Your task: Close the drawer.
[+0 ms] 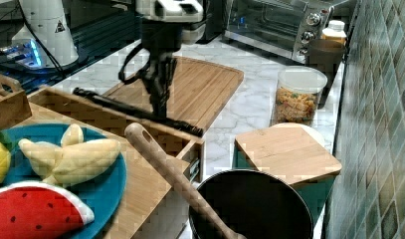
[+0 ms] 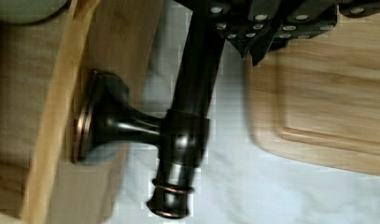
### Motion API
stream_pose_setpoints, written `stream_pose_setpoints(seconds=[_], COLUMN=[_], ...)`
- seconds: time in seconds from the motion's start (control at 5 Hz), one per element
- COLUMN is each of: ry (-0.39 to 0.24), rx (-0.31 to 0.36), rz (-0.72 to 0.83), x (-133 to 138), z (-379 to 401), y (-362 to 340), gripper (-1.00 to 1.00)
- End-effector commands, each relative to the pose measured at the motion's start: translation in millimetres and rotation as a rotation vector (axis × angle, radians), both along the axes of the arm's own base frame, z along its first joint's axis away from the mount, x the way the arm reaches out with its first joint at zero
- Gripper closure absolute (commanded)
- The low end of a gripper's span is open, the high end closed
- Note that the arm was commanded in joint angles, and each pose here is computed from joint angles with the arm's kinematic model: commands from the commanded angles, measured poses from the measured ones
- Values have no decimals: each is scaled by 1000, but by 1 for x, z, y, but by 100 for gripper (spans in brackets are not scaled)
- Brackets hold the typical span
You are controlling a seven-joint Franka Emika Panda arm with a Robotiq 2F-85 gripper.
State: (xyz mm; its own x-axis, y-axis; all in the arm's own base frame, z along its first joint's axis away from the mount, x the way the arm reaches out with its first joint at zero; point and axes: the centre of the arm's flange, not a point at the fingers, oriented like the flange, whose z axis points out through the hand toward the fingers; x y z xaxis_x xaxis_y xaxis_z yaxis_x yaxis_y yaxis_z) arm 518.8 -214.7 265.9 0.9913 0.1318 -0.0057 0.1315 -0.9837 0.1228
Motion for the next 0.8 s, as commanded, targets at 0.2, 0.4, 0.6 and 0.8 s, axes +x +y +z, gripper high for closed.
stream_pose_setpoints(seconds=[0.2,0.4,0.6,0.8], ry=[-141,-209,-203,-203], rx=[-175,-220,-226,-225], rz=[-264,-295,-287,-287], x=[-51,-55,-44,-44], z=[75,80,84,84], y=[-186,-194,-207,-207], gripper=[100,100,100,100])
